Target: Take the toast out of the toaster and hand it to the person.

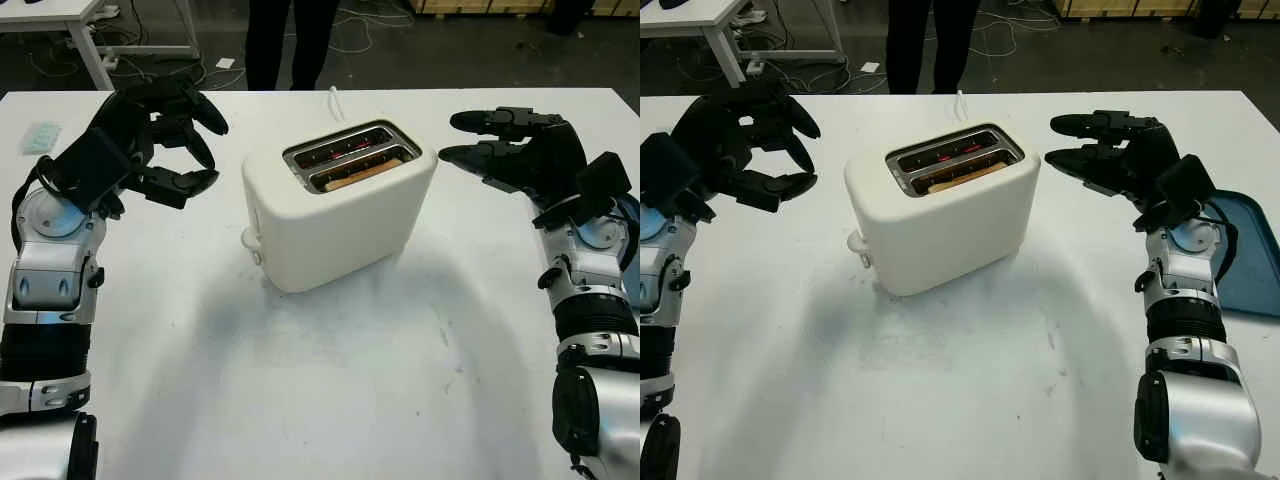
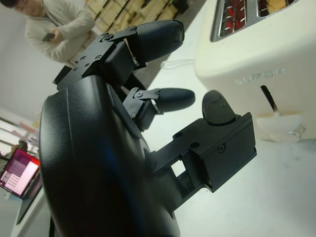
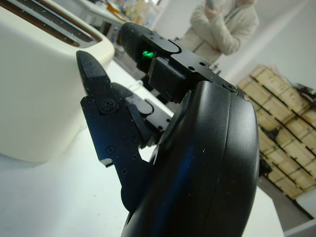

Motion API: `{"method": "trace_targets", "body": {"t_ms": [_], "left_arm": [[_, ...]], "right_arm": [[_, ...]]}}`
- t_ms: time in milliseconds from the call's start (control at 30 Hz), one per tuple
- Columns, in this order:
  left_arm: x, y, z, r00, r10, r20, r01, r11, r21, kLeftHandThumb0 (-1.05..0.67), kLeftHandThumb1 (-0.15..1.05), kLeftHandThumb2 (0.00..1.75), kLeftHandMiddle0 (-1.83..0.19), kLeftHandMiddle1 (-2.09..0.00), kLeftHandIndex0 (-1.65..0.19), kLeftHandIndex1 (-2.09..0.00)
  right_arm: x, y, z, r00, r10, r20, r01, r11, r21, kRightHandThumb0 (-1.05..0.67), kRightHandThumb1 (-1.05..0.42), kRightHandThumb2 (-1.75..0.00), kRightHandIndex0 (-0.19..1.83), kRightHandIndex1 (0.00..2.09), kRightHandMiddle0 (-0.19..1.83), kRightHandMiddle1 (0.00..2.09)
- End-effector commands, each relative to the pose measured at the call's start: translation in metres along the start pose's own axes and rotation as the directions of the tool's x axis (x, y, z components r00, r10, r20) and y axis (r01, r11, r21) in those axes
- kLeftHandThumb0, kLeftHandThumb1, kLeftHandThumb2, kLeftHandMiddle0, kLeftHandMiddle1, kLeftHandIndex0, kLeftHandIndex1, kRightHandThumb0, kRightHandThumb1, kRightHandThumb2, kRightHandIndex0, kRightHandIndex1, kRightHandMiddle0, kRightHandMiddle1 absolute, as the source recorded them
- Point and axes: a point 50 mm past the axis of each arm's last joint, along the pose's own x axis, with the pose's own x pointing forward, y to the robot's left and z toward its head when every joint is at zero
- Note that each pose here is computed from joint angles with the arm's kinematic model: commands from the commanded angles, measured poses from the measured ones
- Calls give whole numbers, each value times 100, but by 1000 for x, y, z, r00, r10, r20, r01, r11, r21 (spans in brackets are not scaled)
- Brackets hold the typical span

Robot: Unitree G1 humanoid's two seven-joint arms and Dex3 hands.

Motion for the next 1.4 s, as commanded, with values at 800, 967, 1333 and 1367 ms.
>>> {"method": "trace_targets", "body": {"t_ms": [800,967,1333,1367], "left_arm": [[-3,1,0,999,7,42,-11,994,113,0,48,123,-91,-131,-70,-126],[-3,1,0,999,12,36,-15,995,94,4,47,123,-91,-130,-71,-125],[-3,0,1,999,22,27,-24,995,93,0,49,124,-103,-137,-75,-125],[-3,0,2,999,24,28,-26,996,87,1,49,124,-104,-138,-75,-125]], "right_arm": [[2,-1,2,1000,-6,-5,6,1000,-15,-33,-76,0,116,0,105,0],[1,-1,2,1000,-1,-1,1,1000,-11,-33,-76,0,116,0,104,0],[1,-1,2,1000,-7,-13,7,1000,-10,-38,-76,0,116,0,105,0],[1,-1,2,1000,-7,-12,7,1000,-10,-37,-76,0,116,0,105,0]]}}
